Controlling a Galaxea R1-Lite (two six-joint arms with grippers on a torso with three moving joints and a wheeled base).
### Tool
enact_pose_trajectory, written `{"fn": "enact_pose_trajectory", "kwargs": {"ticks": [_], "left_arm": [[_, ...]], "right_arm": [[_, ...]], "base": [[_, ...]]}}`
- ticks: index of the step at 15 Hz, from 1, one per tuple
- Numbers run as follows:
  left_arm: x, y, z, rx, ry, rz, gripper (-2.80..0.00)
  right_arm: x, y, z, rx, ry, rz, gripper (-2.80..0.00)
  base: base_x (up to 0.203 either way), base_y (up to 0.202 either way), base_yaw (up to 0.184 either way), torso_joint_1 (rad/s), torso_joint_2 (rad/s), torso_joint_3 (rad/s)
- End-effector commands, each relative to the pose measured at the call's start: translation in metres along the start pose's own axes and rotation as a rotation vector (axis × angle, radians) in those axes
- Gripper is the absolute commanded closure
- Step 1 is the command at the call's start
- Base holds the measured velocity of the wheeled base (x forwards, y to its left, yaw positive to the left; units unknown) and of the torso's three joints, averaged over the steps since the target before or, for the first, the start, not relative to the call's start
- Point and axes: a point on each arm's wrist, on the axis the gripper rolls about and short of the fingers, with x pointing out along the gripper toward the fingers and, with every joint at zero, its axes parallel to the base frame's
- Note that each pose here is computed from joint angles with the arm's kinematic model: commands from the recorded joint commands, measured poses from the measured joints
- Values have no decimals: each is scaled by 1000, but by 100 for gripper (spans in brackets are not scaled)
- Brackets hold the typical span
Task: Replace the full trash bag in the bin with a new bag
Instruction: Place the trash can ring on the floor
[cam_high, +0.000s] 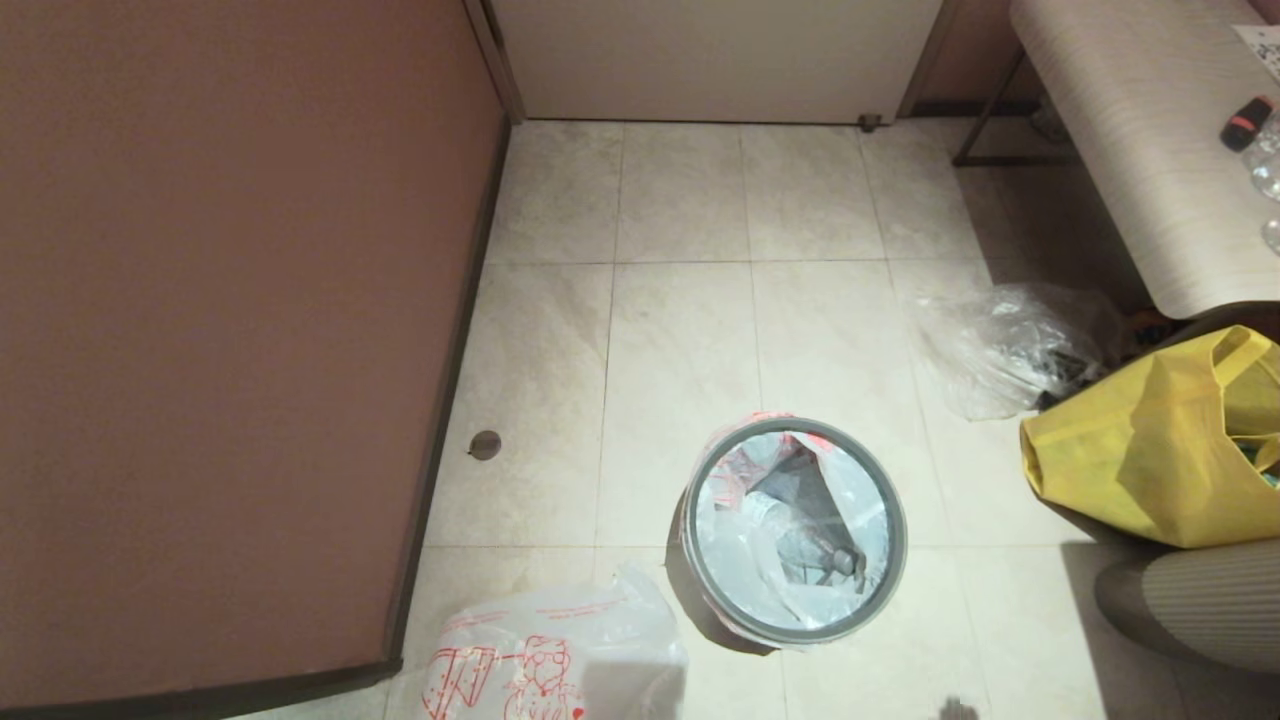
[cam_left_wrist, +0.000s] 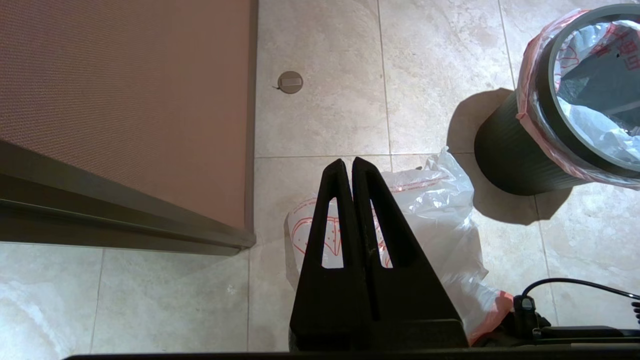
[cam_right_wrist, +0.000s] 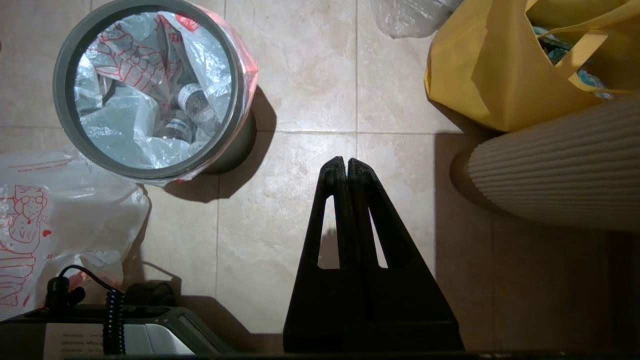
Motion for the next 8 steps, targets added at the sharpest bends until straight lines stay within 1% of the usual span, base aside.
{"fn": "enact_pose_trajectory", "kwargs": {"ticks": [1, 3, 5, 8], "left_arm": [[0, 0, 0, 0, 2, 0, 0], [0, 0, 0, 0, 1, 0, 0], [0, 0, 0, 0, 2, 0, 0], [0, 0, 0, 0, 1, 0, 0]], "right_arm": [[35, 0, 21, 1, 162, 0, 0], [67, 0, 36, 23, 276, 1, 0], [99, 3, 45, 40, 370, 15, 0], [139, 20, 45, 9, 457, 104, 0]], "base": [[0, 0, 0, 0, 0, 0], [0, 0, 0, 0, 0, 0], [0, 0, 0, 0, 0, 0], [0, 0, 0, 0, 0, 0]]}}
